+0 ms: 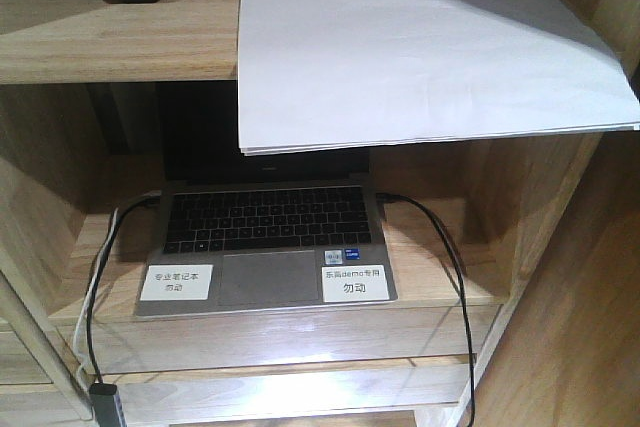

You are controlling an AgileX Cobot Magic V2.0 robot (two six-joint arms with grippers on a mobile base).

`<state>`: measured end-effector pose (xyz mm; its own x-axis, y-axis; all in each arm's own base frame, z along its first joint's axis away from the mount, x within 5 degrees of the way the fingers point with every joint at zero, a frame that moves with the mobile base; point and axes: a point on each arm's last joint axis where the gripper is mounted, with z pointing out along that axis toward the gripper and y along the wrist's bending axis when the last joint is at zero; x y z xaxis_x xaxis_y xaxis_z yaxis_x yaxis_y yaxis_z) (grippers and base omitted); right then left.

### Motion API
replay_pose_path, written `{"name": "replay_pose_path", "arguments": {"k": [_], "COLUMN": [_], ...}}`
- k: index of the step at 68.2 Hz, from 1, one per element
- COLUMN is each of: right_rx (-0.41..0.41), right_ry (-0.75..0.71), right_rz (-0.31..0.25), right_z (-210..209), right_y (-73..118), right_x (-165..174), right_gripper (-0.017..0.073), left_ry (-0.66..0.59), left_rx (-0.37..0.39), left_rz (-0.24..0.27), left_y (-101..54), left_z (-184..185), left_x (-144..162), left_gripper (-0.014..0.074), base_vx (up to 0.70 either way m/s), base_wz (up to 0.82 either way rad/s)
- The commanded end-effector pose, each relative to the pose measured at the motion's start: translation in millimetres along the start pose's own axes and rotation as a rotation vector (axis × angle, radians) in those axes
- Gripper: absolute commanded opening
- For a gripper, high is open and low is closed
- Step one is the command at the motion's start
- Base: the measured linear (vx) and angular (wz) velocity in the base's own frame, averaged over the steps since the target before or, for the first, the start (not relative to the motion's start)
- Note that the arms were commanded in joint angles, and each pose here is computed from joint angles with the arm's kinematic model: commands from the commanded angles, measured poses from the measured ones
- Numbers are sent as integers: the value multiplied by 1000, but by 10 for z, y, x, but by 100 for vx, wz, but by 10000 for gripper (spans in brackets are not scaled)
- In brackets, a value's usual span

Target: Grab stapler and paper to desk for stapling

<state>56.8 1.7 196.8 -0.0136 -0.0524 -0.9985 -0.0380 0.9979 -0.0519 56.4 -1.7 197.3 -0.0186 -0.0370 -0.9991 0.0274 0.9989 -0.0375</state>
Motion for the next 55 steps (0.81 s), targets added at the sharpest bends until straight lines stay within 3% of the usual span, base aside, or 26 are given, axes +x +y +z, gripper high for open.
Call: {"name": "replay_pose_path", "arguments": {"k": [1, 55], "right_rx": [0, 0], "right_ry": [-83, -83], "right_rz": [-9, -9], "right_z": [-9, -9], "right_y": [3, 3], "right_x": [-60, -60], "right_gripper": [-10, -10], "left_ry": [-75, -79], "left_rx": [6, 6], "left_rz": [-15, -12], "left_y": [-2, -2], "left_z": [-8, -9], "left_x": [-34, -38], "left_gripper": [-6, -6], "base_vx": [0, 0], "base_wz": [0, 0]}}
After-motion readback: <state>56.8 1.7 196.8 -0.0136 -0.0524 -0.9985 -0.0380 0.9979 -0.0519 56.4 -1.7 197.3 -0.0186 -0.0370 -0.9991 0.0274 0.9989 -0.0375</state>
